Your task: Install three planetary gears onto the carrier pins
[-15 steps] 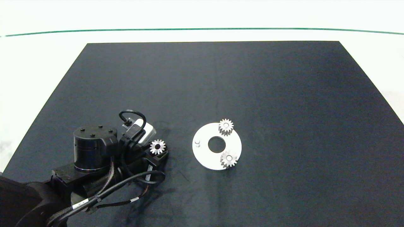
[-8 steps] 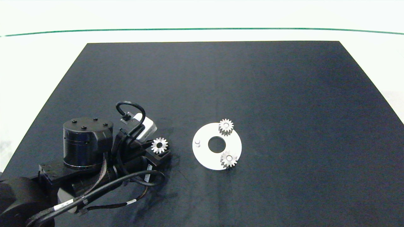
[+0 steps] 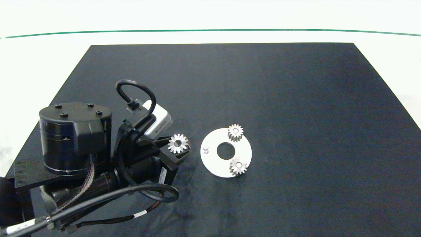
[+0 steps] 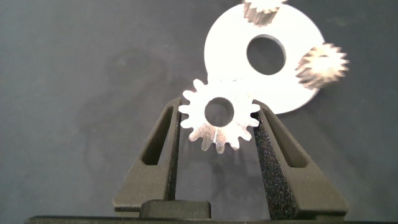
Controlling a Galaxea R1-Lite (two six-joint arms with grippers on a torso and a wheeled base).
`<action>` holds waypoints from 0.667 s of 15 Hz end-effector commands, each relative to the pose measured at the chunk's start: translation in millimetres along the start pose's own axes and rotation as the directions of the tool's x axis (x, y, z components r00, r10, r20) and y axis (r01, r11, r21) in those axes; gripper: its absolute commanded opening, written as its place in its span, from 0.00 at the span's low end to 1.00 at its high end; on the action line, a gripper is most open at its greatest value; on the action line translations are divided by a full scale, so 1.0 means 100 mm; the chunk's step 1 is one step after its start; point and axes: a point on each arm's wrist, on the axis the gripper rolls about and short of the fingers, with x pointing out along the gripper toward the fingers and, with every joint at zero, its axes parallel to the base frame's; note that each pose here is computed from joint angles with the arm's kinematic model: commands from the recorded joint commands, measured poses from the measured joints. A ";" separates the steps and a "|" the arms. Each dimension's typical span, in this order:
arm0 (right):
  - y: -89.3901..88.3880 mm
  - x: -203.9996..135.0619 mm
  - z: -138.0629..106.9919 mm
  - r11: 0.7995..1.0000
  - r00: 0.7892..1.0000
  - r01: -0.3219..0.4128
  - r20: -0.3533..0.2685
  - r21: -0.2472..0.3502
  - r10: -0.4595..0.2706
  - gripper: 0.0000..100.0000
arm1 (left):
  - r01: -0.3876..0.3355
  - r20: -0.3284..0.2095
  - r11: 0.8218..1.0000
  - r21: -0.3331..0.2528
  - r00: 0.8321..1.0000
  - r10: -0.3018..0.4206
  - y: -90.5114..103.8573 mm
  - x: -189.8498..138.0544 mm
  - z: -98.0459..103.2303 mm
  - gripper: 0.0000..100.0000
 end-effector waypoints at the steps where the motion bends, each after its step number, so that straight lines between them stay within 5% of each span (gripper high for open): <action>1: 0.00 0.01 0.03 1.000 1.000 -0.006 -0.015 -0.004 0.006 1.00 | 0.023 0.002 1.000 0.014 1.000 -0.024 -0.09 0.03 0.01 0.00; 5: 0.00 0.02 0.02 1.000 1.000 -0.010 -0.019 -0.004 0.010 1.00 | 0.026 0.005 0.999 0.040 1.000 -0.026 -0.31 0.29 -0.01 0.00; 10: 0.01 0.04 0.01 1.000 0.999 -0.020 -0.028 -0.006 0.020 1.00 | 0.016 -0.015 0.997 0.071 1.000 -0.015 -0.35 0.49 -0.01 0.00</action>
